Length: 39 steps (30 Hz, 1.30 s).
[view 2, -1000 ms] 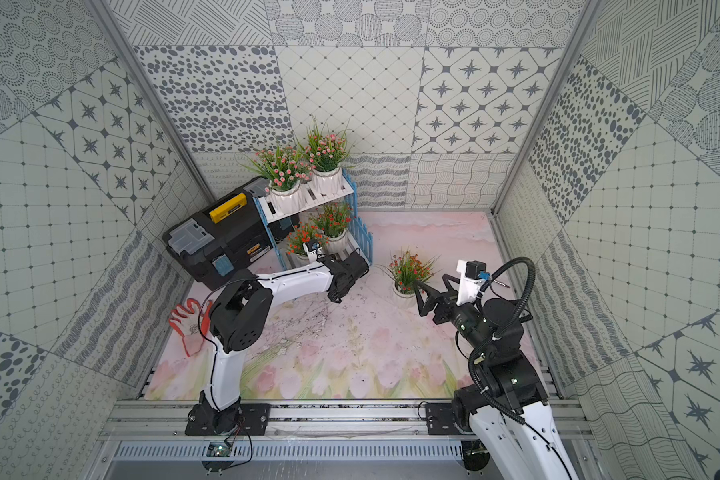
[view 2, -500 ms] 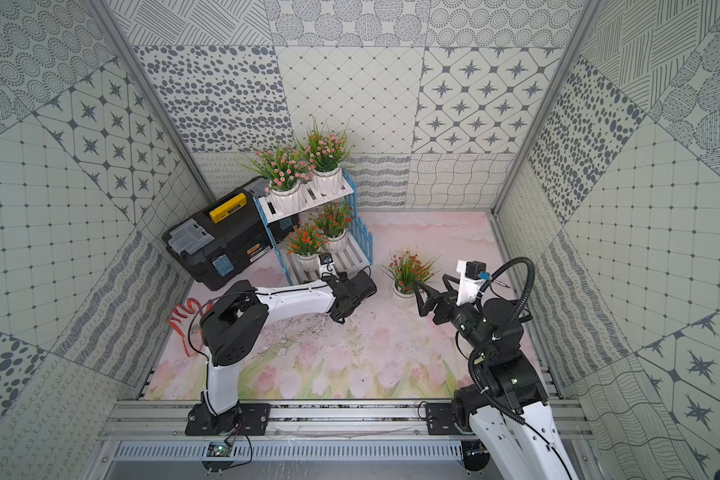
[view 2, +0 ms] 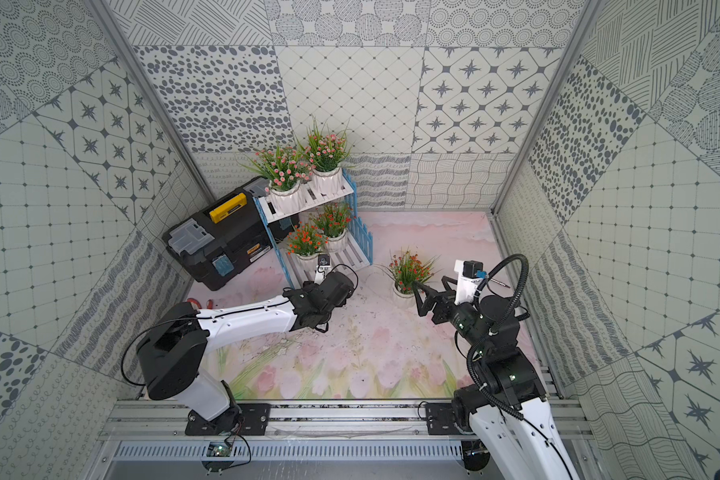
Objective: Place the baby's breath potted plants on the rack by color
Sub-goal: Place the baby's breath potted plant on the rack, then move the baby's breath potted plant to the rack.
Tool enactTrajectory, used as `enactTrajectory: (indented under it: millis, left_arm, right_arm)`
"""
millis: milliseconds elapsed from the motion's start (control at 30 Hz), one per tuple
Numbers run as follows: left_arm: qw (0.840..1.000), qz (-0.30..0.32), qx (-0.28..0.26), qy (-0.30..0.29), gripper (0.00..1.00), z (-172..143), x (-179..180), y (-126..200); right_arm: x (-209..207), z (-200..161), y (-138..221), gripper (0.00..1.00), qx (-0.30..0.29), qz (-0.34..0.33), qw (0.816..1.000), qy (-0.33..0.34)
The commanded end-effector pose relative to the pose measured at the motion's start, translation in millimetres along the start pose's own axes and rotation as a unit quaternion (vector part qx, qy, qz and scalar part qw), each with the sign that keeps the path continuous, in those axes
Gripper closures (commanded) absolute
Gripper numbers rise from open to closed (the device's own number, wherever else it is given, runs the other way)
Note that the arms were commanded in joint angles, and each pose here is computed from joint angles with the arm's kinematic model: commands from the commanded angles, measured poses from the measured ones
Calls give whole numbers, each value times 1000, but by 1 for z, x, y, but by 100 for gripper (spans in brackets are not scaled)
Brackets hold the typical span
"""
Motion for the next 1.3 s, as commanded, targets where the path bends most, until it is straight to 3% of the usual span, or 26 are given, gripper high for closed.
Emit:
enactTrajectory:
  millis: [0,533,1267]
  left_arm:
    - [993,-108,-8,-36,31,14,-14,-24]
    - [997,-75,3,-9,34,28,2,-97]
    - [999,6,9,36,34,40,44,-128]
  right_arm:
    - [7,9,6,2,-20,12,1000,1]
    - [11,12,14,2,-25,14,1000,6]
    - [12,12,17,2,-25,15,1000,8]
Point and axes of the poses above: each gripper's point midway between its finger pads, its own y axis back along the fingers, its own x axis along the line the jaws close on, z = x × y, the point moved 8 cm from there along y, back along the fingers, and after that the axes turned 13 degrees about -y, right-handed, at the moved point
